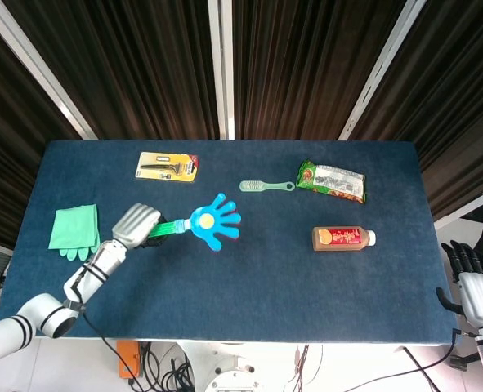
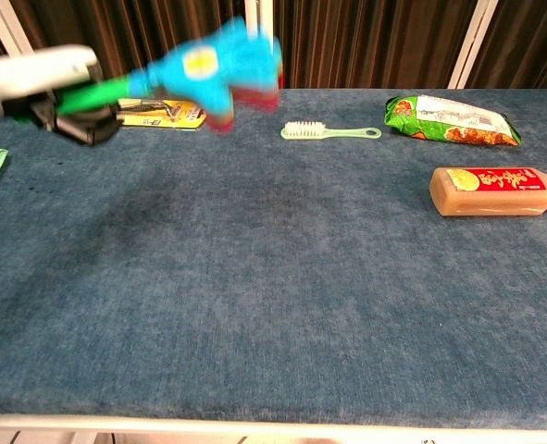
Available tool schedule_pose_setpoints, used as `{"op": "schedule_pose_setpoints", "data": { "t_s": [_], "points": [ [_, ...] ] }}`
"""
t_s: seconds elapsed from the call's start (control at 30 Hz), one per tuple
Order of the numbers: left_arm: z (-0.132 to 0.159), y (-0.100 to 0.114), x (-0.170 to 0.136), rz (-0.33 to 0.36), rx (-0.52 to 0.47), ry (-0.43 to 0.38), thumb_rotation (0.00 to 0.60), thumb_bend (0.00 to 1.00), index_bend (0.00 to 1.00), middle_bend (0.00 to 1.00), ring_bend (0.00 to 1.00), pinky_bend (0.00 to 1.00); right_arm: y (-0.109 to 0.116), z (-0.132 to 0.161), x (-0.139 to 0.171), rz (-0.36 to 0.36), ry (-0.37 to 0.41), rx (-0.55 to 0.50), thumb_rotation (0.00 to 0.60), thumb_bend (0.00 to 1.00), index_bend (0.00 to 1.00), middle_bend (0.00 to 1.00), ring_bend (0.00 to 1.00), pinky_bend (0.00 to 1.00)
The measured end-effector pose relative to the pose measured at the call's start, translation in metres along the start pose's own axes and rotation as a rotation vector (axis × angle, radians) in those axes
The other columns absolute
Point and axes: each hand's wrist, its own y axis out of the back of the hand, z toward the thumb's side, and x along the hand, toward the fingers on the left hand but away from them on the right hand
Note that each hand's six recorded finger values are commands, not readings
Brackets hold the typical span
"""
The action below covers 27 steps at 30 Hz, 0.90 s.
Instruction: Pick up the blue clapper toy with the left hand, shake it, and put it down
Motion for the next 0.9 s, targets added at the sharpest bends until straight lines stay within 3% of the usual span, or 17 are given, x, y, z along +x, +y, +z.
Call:
{"op": "schedule_pose_setpoints", "data": {
  "t_s": [0.03, 0.13, 0.23, 0.37, 0.63, 0.7, 0.77, 0.83, 0.87, 0.9],
  "points": [
    [-0.001, -0.008, 0.000, -0.032, 0.107, -0.002, 0.600, 0.61, 1.00, 1.00, 1.00, 1.00, 0.000, 0.000, 0.000, -0.001, 0.001, -0.001, 0.600, 0.28, 0.00, 0.03, 0.00, 0.00],
    [-0.004, -0.023, 0.000, -0.098, 0.293, -0.011, 0.600, 0.61, 1.00, 1.00, 1.00, 1.00, 0.001, 0.002, 0.000, -0.009, 0.015, -0.008, 0.600, 0.30, 0.00, 0.03, 0.00, 0.00],
    [-0.002, -0.028, 0.000, -0.121, 0.335, -0.008, 0.600, 0.61, 1.00, 1.00, 1.00, 1.00, 0.002, 0.005, 0.001, -0.019, 0.035, -0.009, 0.600, 0.31, 0.00, 0.03, 0.00, 0.00],
    [0.004, -0.031, 0.000, -0.137, 0.212, 0.008, 0.600, 0.61, 1.00, 1.00, 1.00, 1.00, 0.002, 0.006, 0.002, -0.018, 0.038, -0.009, 0.600, 0.32, 0.00, 0.03, 0.00, 0.00],
    [0.014, -0.029, 0.005, -0.118, -0.278, 0.047, 0.600, 0.59, 1.00, 1.00, 1.00, 1.00, -0.003, 0.009, -0.002, -0.005, 0.040, -0.006, 0.600, 0.31, 0.00, 0.03, 0.00, 0.00],
    [0.016, -0.029, 0.008, -0.106, -0.326, 0.050, 0.600, 0.55, 1.00, 1.00, 1.00, 1.00, -0.005, 0.009, -0.002, 0.002, 0.038, -0.006, 0.600, 0.31, 0.00, 0.03, 0.00, 0.00],
    [0.019, -0.028, 0.011, -0.081, -0.338, 0.049, 0.600, 0.45, 1.00, 1.00, 1.00, 1.00, -0.004, 0.008, -0.002, 0.001, 0.035, -0.007, 0.600, 0.31, 0.00, 0.03, 0.00, 0.00],
    [0.022, -0.027, 0.016, -0.045, -0.304, 0.043, 0.539, 0.36, 0.87, 0.95, 0.92, 0.89, -0.003, 0.007, -0.002, -0.004, 0.035, -0.008, 0.600, 0.31, 0.00, 0.03, 0.00, 0.00],
    [0.024, -0.027, 0.017, -0.031, -0.279, 0.040, 0.458, 0.31, 0.66, 0.83, 0.77, 0.73, -0.002, 0.008, -0.002, -0.008, 0.036, -0.008, 0.600, 0.31, 0.00, 0.02, 0.00, 0.00],
    [0.025, -0.027, 0.018, -0.022, -0.248, 0.039, 0.416, 0.29, 0.53, 0.73, 0.67, 0.62, -0.001, 0.008, -0.002, -0.013, 0.038, -0.007, 0.600, 0.31, 0.00, 0.01, 0.00, 0.00]
  ]
}}
